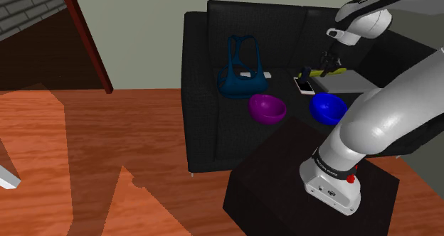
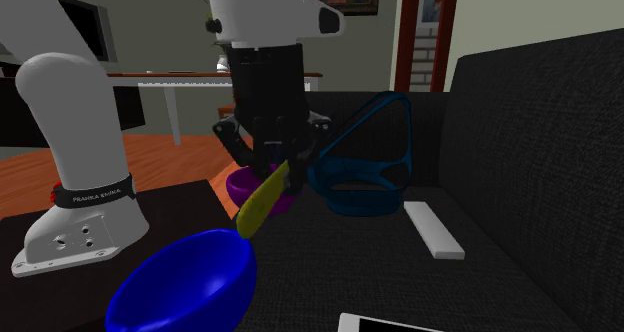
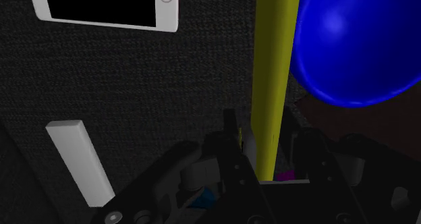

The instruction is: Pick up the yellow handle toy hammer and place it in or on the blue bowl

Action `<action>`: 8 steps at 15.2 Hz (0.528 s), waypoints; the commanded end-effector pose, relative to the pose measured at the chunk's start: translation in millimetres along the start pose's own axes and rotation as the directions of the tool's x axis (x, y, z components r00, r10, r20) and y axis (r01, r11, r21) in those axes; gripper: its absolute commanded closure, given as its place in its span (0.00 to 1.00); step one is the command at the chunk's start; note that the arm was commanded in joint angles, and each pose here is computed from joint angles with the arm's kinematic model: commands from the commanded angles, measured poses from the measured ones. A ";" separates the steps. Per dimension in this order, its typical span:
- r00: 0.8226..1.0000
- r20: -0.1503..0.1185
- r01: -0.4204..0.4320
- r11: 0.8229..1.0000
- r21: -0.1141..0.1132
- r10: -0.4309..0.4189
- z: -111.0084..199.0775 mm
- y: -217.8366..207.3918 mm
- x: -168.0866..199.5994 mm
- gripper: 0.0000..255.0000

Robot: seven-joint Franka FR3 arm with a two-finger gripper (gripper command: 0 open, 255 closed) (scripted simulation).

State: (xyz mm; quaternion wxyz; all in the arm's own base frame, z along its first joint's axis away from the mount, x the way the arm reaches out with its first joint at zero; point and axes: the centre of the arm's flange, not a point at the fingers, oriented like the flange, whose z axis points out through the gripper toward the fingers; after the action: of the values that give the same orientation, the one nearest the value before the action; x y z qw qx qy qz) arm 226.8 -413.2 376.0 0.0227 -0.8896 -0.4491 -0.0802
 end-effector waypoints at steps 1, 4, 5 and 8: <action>1.000 0.005 0.003 1.000 -0.003 -0.003 -2.6 -24.9 -8.2 1.00; 1.000 0.005 0.003 1.000 -0.003 -0.003 -4.5 -62.4 -20.7 1.00; 1.000 0.005 0.003 1.000 -0.003 -0.003 -5.1 -74.9 -24.9 1.00; 1.000 0.005 0.003 1.000 -0.003 -0.003 -6.6 -104.9 -34.8 1.00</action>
State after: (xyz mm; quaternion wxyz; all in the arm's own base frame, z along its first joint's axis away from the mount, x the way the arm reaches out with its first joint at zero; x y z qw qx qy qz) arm 129.5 -381.4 375.0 0.0204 -0.8893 -0.4500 -0.0791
